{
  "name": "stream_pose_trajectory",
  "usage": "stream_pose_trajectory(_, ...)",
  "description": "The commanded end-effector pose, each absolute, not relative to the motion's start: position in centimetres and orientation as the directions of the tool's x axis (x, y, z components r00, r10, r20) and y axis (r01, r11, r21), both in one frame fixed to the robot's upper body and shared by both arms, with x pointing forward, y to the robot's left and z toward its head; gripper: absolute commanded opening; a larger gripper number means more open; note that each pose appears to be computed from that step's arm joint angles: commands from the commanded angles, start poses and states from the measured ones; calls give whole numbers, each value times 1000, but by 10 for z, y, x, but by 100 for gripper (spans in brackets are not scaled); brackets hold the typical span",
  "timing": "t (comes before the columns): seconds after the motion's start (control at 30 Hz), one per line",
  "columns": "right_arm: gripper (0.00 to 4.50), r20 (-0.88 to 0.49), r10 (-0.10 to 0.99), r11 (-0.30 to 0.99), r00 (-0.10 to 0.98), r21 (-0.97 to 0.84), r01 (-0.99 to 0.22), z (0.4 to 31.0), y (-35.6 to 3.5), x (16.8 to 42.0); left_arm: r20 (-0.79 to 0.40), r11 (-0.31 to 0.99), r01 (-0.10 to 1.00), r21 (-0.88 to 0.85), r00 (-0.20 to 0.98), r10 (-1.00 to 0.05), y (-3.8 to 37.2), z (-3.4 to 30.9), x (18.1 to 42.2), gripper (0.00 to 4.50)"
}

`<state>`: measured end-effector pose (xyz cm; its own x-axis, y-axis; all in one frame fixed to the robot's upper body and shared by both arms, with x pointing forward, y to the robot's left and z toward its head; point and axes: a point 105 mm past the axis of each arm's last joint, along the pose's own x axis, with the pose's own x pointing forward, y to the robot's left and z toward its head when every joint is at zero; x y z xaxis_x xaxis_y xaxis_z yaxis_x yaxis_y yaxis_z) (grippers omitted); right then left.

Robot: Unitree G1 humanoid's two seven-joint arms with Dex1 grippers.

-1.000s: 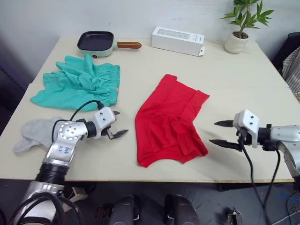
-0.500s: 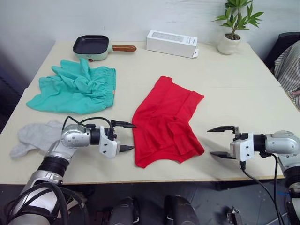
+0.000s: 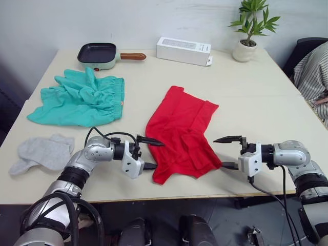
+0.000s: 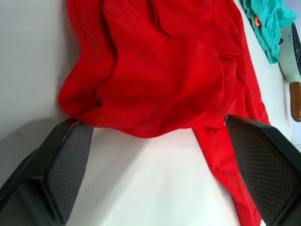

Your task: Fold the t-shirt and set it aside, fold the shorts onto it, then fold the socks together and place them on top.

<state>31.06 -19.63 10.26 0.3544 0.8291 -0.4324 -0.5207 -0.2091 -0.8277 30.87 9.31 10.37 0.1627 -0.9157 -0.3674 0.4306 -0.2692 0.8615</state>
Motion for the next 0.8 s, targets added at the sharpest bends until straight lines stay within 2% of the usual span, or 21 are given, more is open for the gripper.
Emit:
stream_pose_trajectory(0.03,446,-524,816,-307,244,-751,-585,69,-180,299,-433,-317,469,824,162,-887,93,89,312,450)
stream_pose_trajectory(0.17,446,-510,828,-303,234,-757,-578,68,-171,300,-449,-328,481,813,160,-879,95,87,314,450)
stream_pose_trajectory(0.2,430,-507,830,-302,233,-759,-577,68,-170,300,-449,-328,482,812,160,-879,95,87,314,412)
stream_pose_trajectory(0.23,409,-505,831,-300,233,-760,-576,68,-169,301,-447,-323,487,811,161,-880,95,87,315,395)
stream_pose_trajectory(0.3,355,-504,833,-301,231,-761,-575,67,-168,300,-449,-322,495,807,161,-879,95,87,316,334)
stream_pose_trajectory(0.63,1,-495,840,-306,222,-771,-559,69,-168,296,-442,-317,492,811,160,-883,94,88,317,22)
stream_pose_trajectory(0.67,0,-493,841,-306,221,-772,-557,70,-169,294,-437,-314,490,813,159,-885,94,88,317,3)
stream_pose_trajectory(0.8,0,-489,845,-306,217,-774,-554,73,-173,288,-427,-308,494,813,145,-893,95,88,313,3)
